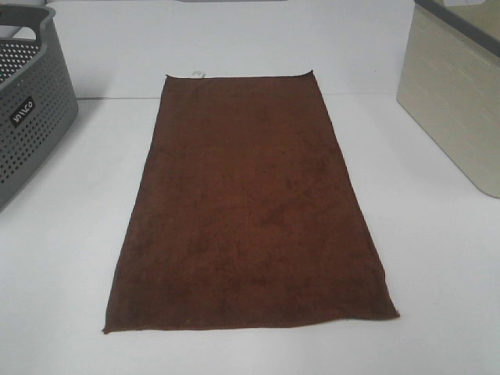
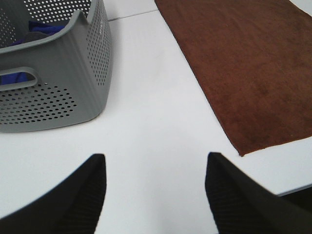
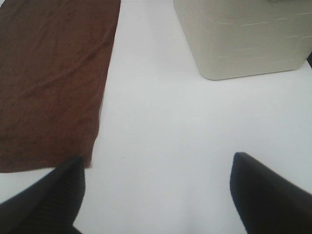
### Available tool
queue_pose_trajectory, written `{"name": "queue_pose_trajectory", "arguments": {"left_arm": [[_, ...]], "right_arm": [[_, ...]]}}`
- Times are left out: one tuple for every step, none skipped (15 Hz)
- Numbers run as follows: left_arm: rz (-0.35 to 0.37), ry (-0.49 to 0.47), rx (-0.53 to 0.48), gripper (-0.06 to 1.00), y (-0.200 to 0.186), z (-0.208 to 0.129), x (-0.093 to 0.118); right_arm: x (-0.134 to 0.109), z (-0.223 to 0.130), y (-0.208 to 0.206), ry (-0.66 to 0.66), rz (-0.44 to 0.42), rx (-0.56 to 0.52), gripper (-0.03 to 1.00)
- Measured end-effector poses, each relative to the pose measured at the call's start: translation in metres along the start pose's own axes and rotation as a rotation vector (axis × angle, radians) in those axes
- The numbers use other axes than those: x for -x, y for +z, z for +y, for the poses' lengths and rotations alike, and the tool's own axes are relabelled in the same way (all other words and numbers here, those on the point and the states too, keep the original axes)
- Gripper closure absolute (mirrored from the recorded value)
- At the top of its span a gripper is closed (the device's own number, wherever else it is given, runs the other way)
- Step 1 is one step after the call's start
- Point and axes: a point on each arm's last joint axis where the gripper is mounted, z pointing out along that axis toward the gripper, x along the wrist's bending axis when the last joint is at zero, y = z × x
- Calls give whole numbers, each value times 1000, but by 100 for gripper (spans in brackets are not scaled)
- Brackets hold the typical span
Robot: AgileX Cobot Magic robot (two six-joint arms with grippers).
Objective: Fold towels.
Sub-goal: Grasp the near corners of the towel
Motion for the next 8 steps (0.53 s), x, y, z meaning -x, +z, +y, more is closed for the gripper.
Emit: {"name": "queue_pose_trajectory", "arguments": {"left_arm": [[-1, 0, 0, 37, 0, 0, 0], [-1, 0, 0, 37, 0, 0, 0], [-2, -1, -6, 37, 1, 0, 0], [-3, -2, -12, 37, 2, 1, 0], [-4, -3, -24, 37, 4, 2, 0], [-2, -4, -15, 37, 5, 8, -1], [4, -10, 61, 37, 8, 22, -3], [1, -27, 104, 37, 13, 31, -4]], "right_arm": [[0, 0, 0, 1, 3, -1, 20], [0, 0, 0, 2, 4, -3, 20], [0, 0, 0, 2, 4, -4, 20], [0, 0, 0, 2, 4, -4, 20], [0, 1, 1, 2, 4, -6, 20], [0, 1, 2, 3, 4, -16, 20], [0, 6, 5, 3, 5, -37, 20], [0, 9, 5, 3, 5, -39, 20]]}}
